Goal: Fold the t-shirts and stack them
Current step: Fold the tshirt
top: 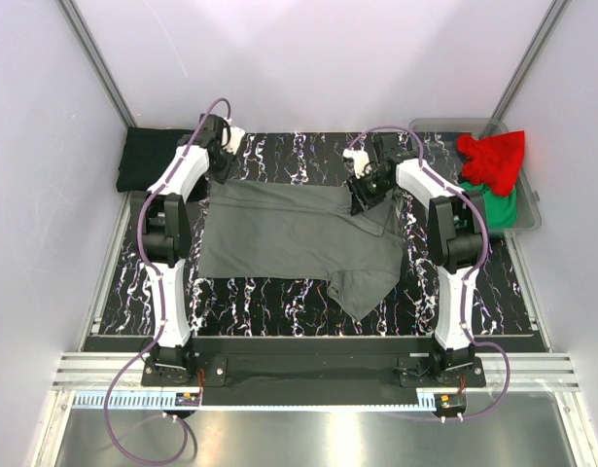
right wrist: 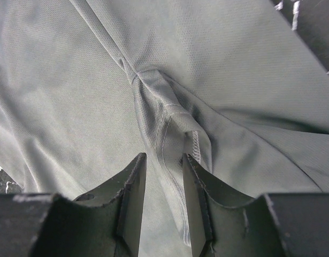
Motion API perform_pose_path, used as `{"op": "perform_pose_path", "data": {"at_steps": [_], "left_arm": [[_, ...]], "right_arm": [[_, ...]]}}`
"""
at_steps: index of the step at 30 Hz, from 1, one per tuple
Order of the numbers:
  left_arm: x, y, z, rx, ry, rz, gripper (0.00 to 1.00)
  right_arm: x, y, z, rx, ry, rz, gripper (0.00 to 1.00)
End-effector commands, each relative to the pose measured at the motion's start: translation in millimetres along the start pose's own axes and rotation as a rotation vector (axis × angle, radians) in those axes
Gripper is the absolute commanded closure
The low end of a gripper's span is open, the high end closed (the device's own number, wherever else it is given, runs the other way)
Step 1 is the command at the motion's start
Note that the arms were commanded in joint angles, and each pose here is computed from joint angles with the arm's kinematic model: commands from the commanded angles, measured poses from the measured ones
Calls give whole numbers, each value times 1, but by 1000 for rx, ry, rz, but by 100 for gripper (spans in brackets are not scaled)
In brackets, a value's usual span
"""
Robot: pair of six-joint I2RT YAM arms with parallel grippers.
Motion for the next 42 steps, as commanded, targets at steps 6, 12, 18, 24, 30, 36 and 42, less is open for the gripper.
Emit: {"op": "perform_pose_path", "data": {"at_steps": [6,12,18,24,30,36,42], "left_arm": [[26,18,7,-14,40,-83,67],[25,19,6,-15,38,-86,67],[24,19,5,-15,34,-85,66],[28,20,4,-22,38,-90,66],[29,19,4,-29,40,-88,66],[29,20,4,-27,39,-90,66],[29,21,3,-24,35,-95,66]], "right_arm": [[-3,5,1,-22,50,-16,60],[1,5,-1,2,22,-11,60],[0,3,-7,29,-16,7,60],[-7,4,-11,16,-12,10,60],[-5,7,0,4,69,-6,60],[7,9,22,-17,178,-32,60],[14,2,39,-13,190,-17,60]]}}
Point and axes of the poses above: each gripper's point midway between its finger pads, its own x axis back along the fingers, its own z axis along the line the jaws close on, y = z × x, the point moved 6 cm from there along x, back along the fingers, and after that the axes turned 4 degrees about x, right-handed, at the moved point
